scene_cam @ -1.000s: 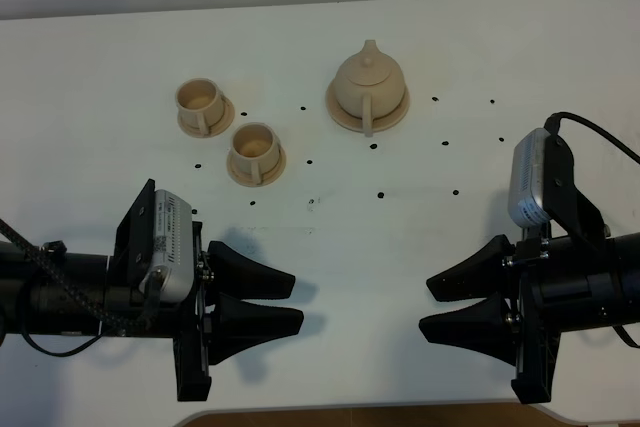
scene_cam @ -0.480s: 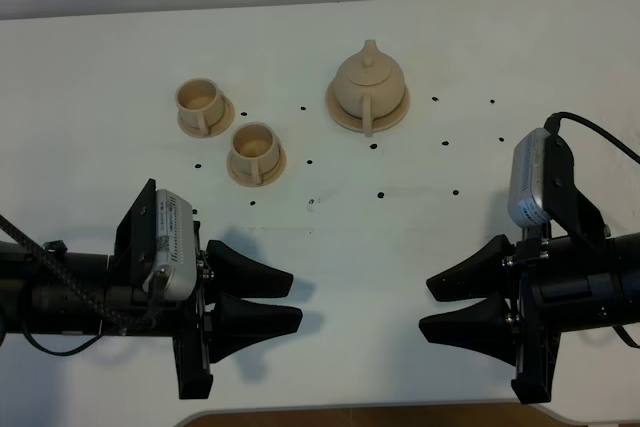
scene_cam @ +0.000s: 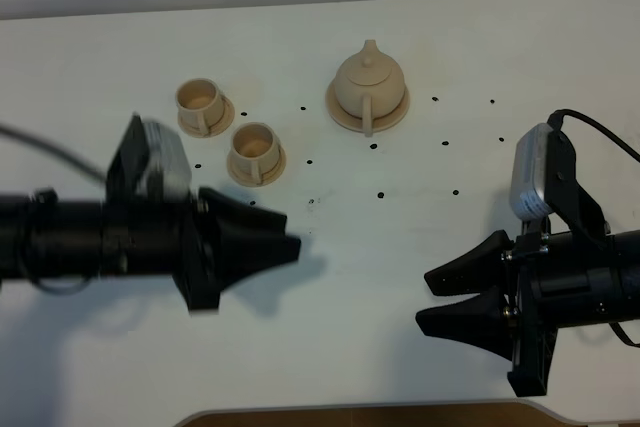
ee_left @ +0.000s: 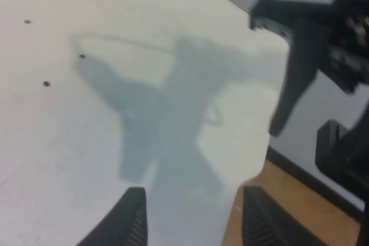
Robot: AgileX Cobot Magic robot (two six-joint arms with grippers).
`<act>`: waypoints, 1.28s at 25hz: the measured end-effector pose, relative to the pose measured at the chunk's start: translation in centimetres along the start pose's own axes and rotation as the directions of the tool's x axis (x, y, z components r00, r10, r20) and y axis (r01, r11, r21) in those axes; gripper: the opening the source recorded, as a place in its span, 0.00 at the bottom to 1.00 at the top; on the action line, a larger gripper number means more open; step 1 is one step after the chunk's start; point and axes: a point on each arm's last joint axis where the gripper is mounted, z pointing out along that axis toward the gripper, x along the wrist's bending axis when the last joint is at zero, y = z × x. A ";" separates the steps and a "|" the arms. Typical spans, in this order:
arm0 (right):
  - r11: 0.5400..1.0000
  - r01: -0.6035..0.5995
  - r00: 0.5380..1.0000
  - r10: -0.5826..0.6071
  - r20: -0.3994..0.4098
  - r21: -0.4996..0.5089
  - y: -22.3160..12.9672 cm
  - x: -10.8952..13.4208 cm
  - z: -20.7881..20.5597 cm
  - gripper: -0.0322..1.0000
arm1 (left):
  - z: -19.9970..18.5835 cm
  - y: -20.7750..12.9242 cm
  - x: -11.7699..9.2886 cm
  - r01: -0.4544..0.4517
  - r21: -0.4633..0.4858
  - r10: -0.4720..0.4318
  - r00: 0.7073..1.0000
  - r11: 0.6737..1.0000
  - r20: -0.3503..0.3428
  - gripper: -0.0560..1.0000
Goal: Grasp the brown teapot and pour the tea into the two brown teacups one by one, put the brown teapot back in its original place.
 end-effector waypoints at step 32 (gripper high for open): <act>0.989 -0.074 0.944 0.112 0.312 -0.132 9.2 -4.3 -2.6 0.42 | -13.6 -4.6 -9.1 0.404 0.282 -0.050 0.642 0.870 -0.765 0.38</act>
